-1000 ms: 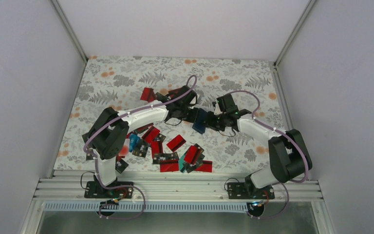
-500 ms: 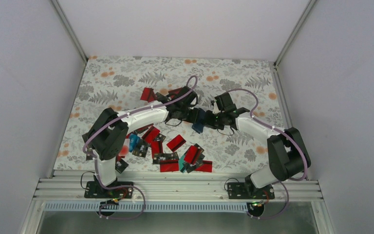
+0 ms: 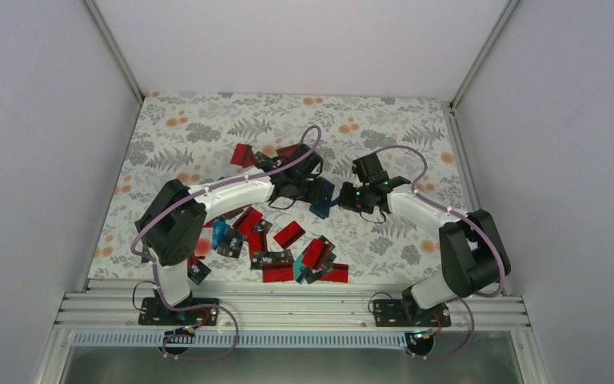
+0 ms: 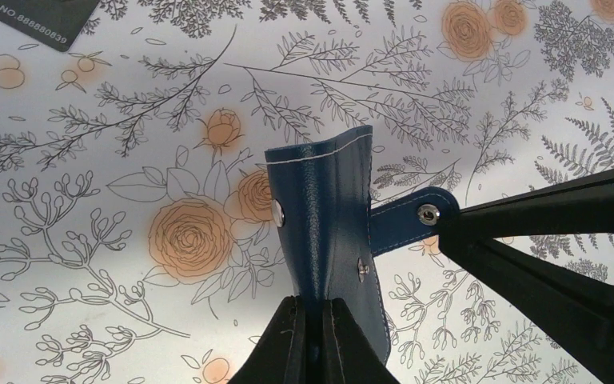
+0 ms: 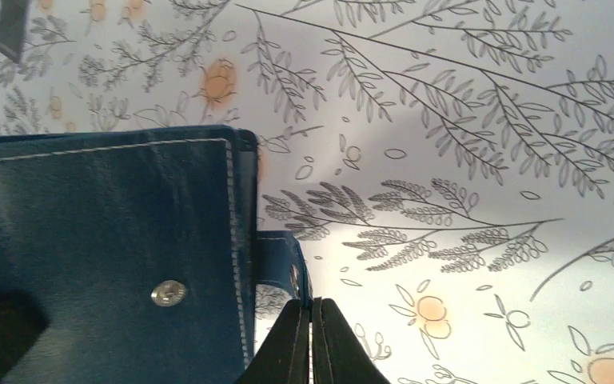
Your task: Put the credit cards into the card holder
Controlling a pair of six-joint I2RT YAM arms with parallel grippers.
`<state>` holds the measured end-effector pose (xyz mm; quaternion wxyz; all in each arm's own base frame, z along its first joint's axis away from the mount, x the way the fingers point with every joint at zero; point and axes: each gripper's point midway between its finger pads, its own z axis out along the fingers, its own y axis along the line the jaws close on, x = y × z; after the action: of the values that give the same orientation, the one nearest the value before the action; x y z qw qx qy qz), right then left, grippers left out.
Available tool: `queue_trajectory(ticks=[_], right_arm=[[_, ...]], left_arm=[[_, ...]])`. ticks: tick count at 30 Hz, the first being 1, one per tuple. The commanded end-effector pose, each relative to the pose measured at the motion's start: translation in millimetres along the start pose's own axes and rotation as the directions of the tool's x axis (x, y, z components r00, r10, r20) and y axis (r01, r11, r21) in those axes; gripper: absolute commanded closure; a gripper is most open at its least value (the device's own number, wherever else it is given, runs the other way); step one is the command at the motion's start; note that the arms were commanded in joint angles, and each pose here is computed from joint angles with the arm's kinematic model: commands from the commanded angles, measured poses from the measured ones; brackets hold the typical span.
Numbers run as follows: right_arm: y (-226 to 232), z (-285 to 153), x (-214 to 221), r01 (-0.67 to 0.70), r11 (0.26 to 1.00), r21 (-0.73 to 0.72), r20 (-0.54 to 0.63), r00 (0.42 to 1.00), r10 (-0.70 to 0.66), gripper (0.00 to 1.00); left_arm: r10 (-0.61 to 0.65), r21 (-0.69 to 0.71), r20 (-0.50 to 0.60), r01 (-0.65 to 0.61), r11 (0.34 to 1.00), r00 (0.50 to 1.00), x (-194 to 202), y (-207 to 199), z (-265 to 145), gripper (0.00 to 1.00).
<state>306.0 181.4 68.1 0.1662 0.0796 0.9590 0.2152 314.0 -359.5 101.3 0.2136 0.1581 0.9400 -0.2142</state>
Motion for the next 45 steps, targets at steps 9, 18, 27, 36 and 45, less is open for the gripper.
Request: queue_trajectory(ticks=[9, 18, 27, 36, 45], right_arm=[[-26.0, 6.5, 9.1, -0.014, 0.999, 0.052, 0.004, 1.000, 0.014, 0.96], [-28.4, 12.5, 19.1, -0.005, 1.000, 0.020, -0.022, 1.000, 0.005, 0.96], [-16.7, 9.9, 16.2, 0.015, 0.999, -0.036, -0.021, 1.000, -0.016, 0.96], [4.4, -7.8, 5.3, 0.048, 0.993, -0.104, 0.010, 0.999, -0.048, 0.96], [18.2, -14.1, 2.0, 0.064, 0.986, -0.153, 0.003, 0.998, -0.064, 0.96]], left_arm=[[-0.045, -0.014, -0.016, 0.045, 0.999, 0.999, 8.9, 11.8, 7.0, 0.98], [-0.045, -0.067, 0.016, 0.046, 0.997, 0.999, 23.5, 33.9, 13.2, 0.59], [0.031, -0.195, 0.102, -0.011, 0.981, 0.994, 25.5, 55.2, -22.2, 0.32], [0.157, -0.202, 0.117, -0.131, 0.970, 0.981, 31.7, 31.0, -39.1, 0.29], [0.188, -0.133, 0.047, -0.180, 0.975, 0.981, 50.4, -8.8, -7.5, 0.29]])
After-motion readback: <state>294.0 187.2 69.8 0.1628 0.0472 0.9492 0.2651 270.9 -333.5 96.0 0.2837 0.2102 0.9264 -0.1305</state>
